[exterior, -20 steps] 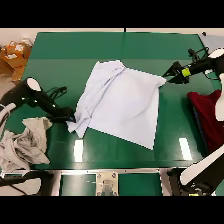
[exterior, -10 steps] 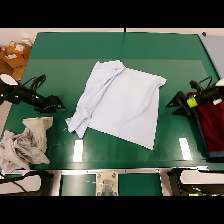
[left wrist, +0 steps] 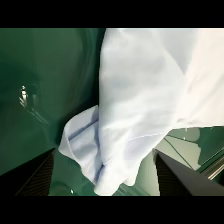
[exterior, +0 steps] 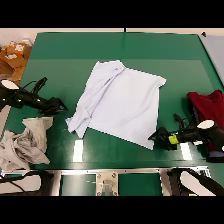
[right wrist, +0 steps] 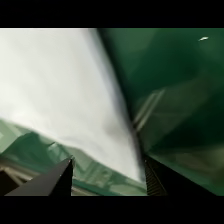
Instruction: Fold the shirts.
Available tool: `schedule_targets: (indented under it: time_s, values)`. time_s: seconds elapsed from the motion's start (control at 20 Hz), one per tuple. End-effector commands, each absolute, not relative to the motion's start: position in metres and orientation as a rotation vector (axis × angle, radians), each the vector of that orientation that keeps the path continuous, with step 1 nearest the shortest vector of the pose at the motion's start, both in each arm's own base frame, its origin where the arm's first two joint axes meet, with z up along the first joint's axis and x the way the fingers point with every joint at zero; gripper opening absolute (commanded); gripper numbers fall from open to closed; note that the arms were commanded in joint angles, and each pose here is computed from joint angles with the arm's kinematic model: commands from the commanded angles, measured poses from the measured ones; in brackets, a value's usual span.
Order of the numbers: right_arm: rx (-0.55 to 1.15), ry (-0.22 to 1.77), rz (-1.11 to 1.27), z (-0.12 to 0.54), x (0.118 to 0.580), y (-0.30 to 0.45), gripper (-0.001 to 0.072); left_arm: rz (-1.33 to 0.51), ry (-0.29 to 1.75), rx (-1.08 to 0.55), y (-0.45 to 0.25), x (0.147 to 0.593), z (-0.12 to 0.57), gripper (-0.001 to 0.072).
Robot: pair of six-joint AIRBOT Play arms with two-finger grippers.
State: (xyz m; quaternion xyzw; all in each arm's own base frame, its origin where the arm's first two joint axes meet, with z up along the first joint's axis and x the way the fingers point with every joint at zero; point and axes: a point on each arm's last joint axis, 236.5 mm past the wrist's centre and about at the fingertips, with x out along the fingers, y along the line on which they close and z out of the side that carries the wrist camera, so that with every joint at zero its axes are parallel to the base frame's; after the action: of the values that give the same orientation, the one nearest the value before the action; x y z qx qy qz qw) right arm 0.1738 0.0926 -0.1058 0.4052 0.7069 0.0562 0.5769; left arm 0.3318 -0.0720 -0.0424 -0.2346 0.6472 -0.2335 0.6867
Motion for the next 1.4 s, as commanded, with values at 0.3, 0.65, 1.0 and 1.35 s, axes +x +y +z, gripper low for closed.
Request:
schedule_targets:
  time_s: [0.3, 0.65, 1.0, 1.35]
  values:
    - [0.953, 1.433, 0.243, -0.101, 0.213, 0.118, 0.0011, -0.527, 1.446, -0.532, -0.073, 0.332, -0.042, 0.0697]
    - [0.660, 1.216, -0.168, 0.012, 0.295, -0.080, 0.0011, -0.522, 1.444, -0.528, -0.072, 0.333, -0.043, 0.0697]
    - [0.762, 1.185, -0.292, -0.004, 0.298, -0.117, 0.0011, -0.549, 1.504, -0.670, -0.120, 0.300, -0.074, 0.0697]
    - [0.773, 1.273, -0.253, -0.028, 0.292, -0.101, 0.0011, -0.472, 1.314, -0.730, -0.209, 0.320, -0.104, 0.0696]
